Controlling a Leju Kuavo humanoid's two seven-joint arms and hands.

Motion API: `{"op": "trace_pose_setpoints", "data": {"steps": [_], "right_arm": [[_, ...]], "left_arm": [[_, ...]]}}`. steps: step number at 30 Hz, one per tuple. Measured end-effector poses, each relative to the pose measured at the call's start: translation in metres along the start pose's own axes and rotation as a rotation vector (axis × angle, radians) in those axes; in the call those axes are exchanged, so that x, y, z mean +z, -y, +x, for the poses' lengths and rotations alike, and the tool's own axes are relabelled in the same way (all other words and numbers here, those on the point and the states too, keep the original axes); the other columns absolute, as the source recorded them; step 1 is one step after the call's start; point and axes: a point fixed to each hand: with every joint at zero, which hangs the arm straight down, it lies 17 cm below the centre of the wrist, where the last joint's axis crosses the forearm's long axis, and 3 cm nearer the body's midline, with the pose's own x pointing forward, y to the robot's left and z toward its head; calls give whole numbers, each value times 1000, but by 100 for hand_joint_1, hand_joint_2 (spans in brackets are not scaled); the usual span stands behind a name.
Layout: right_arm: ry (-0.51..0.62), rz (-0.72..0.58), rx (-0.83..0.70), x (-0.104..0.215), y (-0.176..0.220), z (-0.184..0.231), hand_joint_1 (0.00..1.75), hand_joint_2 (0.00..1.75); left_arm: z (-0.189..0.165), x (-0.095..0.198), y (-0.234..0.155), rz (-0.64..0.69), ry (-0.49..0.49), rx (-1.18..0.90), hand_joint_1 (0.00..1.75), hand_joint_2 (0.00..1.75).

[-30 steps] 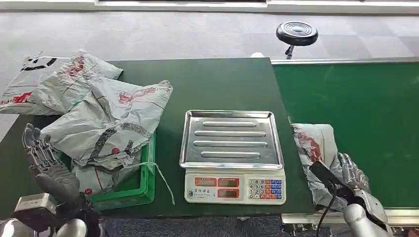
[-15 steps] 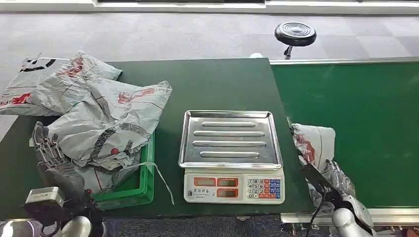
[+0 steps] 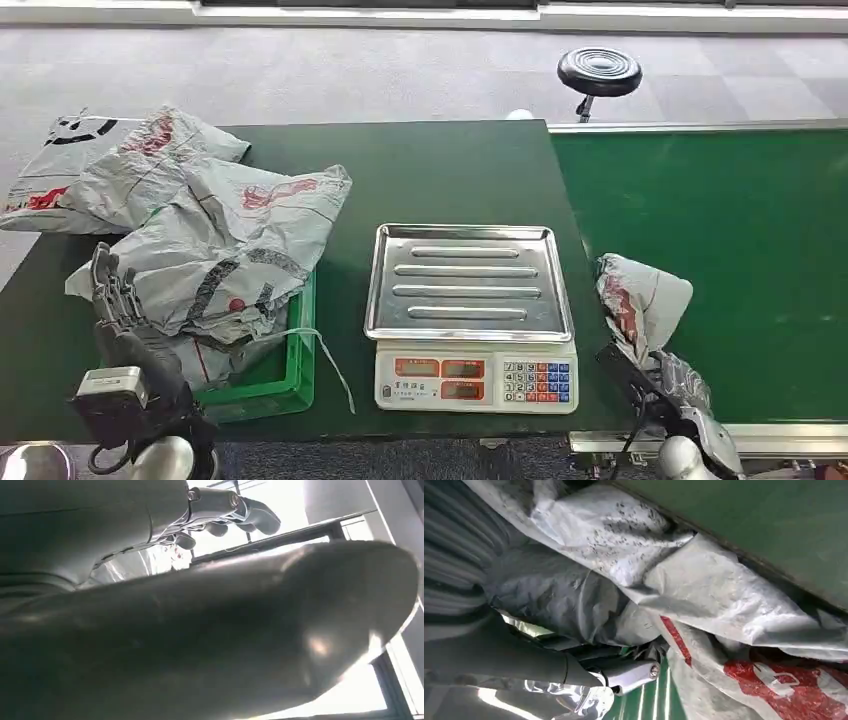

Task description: Moved the parcel from conveyor to table for the left to box.

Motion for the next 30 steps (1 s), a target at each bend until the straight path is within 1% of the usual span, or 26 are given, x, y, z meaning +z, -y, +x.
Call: {"op": "trace_pose_setpoints", "data": {"steps": [14, 27, 28, 30], "right_arm": [[26, -13, 5, 6, -2, 7, 175, 175], [27, -18, 8, 8, -4, 7, 175, 175], [27, -25, 11, 8, -3, 7, 175, 175], [14, -114, 53, 7, 13, 6, 175, 175]], "left_arm": [[0, 0, 1, -7, 2, -2, 0, 0], [0, 0, 1, -7, 2, -2, 0, 0], [0, 0, 1, -7, 2, -2, 0, 0], [0, 1, 0, -4, 1, -6, 0, 0]]}}
